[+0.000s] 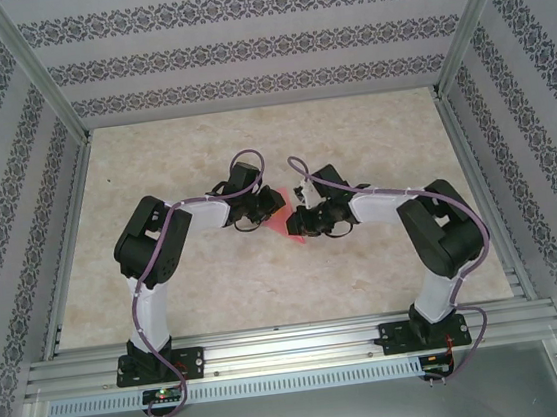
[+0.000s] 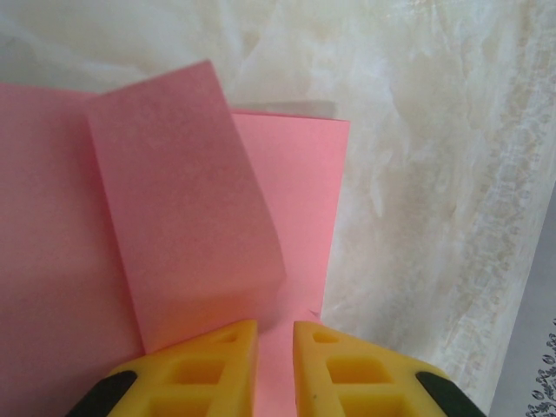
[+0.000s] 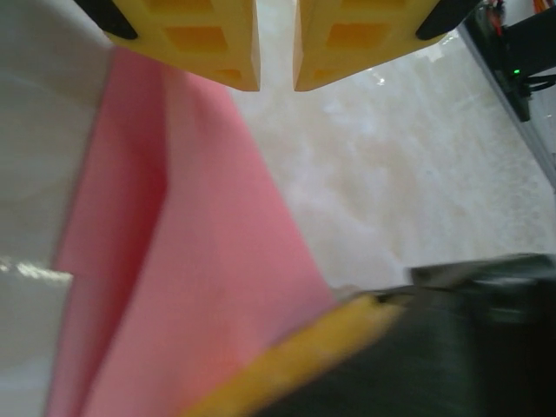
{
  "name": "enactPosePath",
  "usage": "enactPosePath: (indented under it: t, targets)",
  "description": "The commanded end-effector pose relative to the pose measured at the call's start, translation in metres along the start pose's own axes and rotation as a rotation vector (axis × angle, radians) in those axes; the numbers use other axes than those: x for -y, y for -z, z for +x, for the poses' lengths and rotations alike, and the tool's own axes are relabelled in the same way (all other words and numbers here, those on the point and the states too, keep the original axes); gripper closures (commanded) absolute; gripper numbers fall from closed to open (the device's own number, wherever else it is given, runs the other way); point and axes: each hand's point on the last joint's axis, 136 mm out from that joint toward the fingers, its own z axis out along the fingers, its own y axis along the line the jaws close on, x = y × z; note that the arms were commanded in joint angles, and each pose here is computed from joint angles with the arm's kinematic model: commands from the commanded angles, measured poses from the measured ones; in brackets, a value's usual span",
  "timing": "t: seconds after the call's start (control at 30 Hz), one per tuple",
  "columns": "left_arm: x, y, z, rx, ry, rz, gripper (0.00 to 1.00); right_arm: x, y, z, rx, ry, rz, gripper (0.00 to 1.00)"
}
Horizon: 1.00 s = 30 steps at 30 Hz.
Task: Fold a paper plane with a square sheet of paper (fold left side to right side)
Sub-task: Fourth fold the wing at the center of the table.
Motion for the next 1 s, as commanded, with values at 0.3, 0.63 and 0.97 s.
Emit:
enactPosePath:
  t: [0.3, 0.63, 0.97]
  targets:
    - [-0.056, -0.013, 0.009, -0.014, 0.023, -0.17, 0.8, 0.051, -0.006, 0.026, -0.017, -0.115, 0.086, 0.91]
    - [-0.014, 0.003, 0.0, 0.004, -0.036, -0.063, 0.79, 0.07, -0.006, 0.053, -0.051, -0.207, 0.135, 0.95]
    - [0.029, 0.034, 0.025, -0.023, -0.105, 0.055, 0.78, 0.076, -0.005, 0.053, -0.049, -0.218, 0.202, 0.98]
